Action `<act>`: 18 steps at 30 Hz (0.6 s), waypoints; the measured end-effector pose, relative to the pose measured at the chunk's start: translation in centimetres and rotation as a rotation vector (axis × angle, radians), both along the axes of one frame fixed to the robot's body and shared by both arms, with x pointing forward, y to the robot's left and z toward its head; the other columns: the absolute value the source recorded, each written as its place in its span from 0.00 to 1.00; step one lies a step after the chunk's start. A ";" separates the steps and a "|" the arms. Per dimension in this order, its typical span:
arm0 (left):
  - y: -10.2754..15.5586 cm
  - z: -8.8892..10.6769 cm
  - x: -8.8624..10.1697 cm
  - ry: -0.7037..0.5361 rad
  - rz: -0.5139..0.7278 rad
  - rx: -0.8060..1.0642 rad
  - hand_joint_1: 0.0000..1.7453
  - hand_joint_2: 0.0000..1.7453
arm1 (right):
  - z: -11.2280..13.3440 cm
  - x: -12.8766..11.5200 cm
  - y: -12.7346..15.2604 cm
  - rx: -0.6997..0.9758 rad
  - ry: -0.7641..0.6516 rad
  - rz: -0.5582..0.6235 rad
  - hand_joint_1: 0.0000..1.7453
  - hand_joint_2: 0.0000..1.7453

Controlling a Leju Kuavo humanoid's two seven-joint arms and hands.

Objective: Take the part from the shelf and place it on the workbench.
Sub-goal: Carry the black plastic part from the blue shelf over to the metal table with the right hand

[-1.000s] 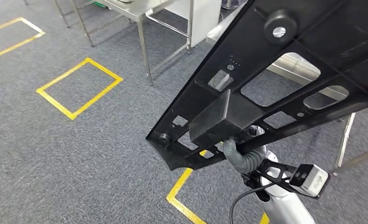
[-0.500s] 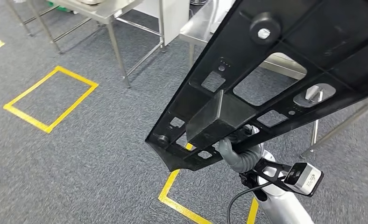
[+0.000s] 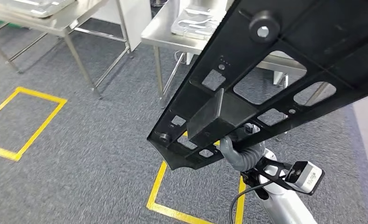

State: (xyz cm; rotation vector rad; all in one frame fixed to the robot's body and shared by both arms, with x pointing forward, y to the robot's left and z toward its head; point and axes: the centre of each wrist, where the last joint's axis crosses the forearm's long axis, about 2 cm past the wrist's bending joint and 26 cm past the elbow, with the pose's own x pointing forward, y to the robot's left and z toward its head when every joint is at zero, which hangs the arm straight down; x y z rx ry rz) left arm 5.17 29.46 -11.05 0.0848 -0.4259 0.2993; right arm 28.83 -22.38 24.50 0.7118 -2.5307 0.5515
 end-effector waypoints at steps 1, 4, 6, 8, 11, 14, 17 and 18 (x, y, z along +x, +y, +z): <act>0.0 0.0 0.0 0.000 0.000 0.000 0.00 1.00 | 0.0 0.0 0.0 0.001 0.000 0.001 1.00 1.00; 0.0 0.0 0.3 -0.005 0.000 -0.001 0.00 1.00 | 0.0 0.0 0.0 0.007 0.003 0.003 1.00 1.00; 0.0 0.1 0.4 -0.006 0.001 -0.001 0.00 1.00 | 0.0 0.1 0.0 0.010 0.001 0.005 1.00 1.00; 0.0 0.0 0.3 -0.004 0.001 0.000 0.00 1.00 | 0.0 0.2 0.0 0.013 0.001 0.006 1.00 1.00; 0.1 0.0 0.3 -0.004 -0.001 -0.002 0.00 1.00 | -0.1 0.3 -0.1 0.014 0.006 0.005 1.00 1.00; 0.1 0.1 0.4 -0.006 -0.003 -0.004 0.00 1.00 | -0.1 0.3 -0.1 0.015 0.003 0.004 1.00 1.00; 0.1 0.1 0.4 -0.007 -0.005 -0.004 0.00 1.00 | 0.1 0.4 -0.1 0.017 -0.003 0.002 1.00 1.00; 0.1 0.1 0.5 -0.008 -0.007 -0.005 0.00 1.00 | 0.1 0.5 -0.2 0.018 -0.004 0.001 1.00 1.00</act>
